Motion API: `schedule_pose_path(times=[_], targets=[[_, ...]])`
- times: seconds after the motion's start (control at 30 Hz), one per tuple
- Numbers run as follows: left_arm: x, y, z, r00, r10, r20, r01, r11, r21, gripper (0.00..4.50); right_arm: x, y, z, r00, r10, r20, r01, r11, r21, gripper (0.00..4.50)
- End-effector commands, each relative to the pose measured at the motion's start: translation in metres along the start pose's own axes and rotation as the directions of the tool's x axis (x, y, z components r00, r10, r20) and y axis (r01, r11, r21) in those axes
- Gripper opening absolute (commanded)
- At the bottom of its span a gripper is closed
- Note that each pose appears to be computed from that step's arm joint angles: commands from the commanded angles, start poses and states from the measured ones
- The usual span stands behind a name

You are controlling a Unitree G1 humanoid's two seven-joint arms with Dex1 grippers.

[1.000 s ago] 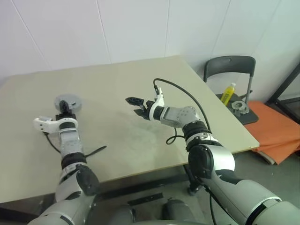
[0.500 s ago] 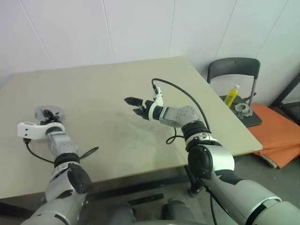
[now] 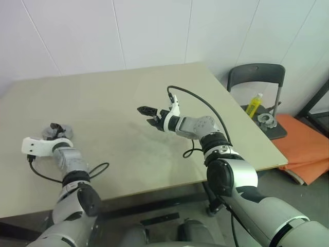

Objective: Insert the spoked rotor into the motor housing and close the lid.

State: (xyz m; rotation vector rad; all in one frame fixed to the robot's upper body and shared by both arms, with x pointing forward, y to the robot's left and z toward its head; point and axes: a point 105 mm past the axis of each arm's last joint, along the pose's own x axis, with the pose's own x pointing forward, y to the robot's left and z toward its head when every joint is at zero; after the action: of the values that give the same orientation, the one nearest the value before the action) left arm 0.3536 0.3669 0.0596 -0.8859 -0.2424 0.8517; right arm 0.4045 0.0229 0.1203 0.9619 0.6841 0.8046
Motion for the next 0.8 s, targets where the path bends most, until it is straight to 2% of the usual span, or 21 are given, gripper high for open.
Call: schedule_pose_path(times=[0.03,0.2,0.37,0.47,0.5,0.57,0.63,0.7,0.73,0.8], targets=[[-0.009,-0.020,0.009,0.998,0.054,-0.023,-0.054,0.998,0.025,4.47,0.001,0.017,0.011,0.999,0.045,0.025,-0.044,0.998,-0.043,4.50],[-0.048,-0.043,-0.009,0.975,0.059,-0.216,-0.048,0.997,0.052,4.47,0.001,0.015,0.009,0.999,0.042,0.022,-0.041,0.998,-0.041,4.50],[-0.087,-0.051,-0.031,0.909,0.112,-0.401,-0.039,0.982,0.184,4.47,0.001,0.017,0.012,0.999,0.044,0.032,-0.043,0.998,-0.045,4.50],[-0.098,-0.063,-0.033,0.896,0.086,-0.435,0.039,0.962,0.270,4.47,-0.001,0.012,0.016,0.999,0.016,0.046,-0.012,0.996,-0.089,4.50],[-0.097,-0.075,-0.031,0.903,0.019,-0.430,0.118,0.950,0.290,4.47,-0.002,0.009,0.019,0.998,-0.006,0.055,0.014,0.991,-0.131,4.50],[-0.094,-0.096,-0.029,0.899,-0.128,-0.418,0.282,0.901,0.330,4.47,-0.008,-0.006,0.028,0.990,-0.094,0.103,0.119,0.957,-0.266,4.50],[-0.090,-0.111,-0.028,0.873,-0.265,-0.409,0.430,0.814,0.391,4.47,-0.015,-0.025,0.034,0.968,-0.202,0.150,0.248,0.862,-0.443,4.50],[-0.090,-0.118,-0.031,0.831,-0.372,-0.413,0.534,0.740,0.409,4.47,-0.022,-0.031,0.040,0.956,-0.218,0.197,0.290,0.805,-0.518,4.50],[-0.089,-0.120,-0.032,0.805,-0.419,-0.419,0.581,0.699,0.418,4.47,-0.025,-0.033,0.044,0.952,-0.213,0.219,0.301,0.780,-0.548,4.50],[-0.096,-0.128,-0.039,0.701,-0.543,-0.462,0.713,0.548,0.438,4.47,-0.033,-0.031,0.049,0.957,-0.175,0.232,0.283,0.747,-0.602,4.50]])
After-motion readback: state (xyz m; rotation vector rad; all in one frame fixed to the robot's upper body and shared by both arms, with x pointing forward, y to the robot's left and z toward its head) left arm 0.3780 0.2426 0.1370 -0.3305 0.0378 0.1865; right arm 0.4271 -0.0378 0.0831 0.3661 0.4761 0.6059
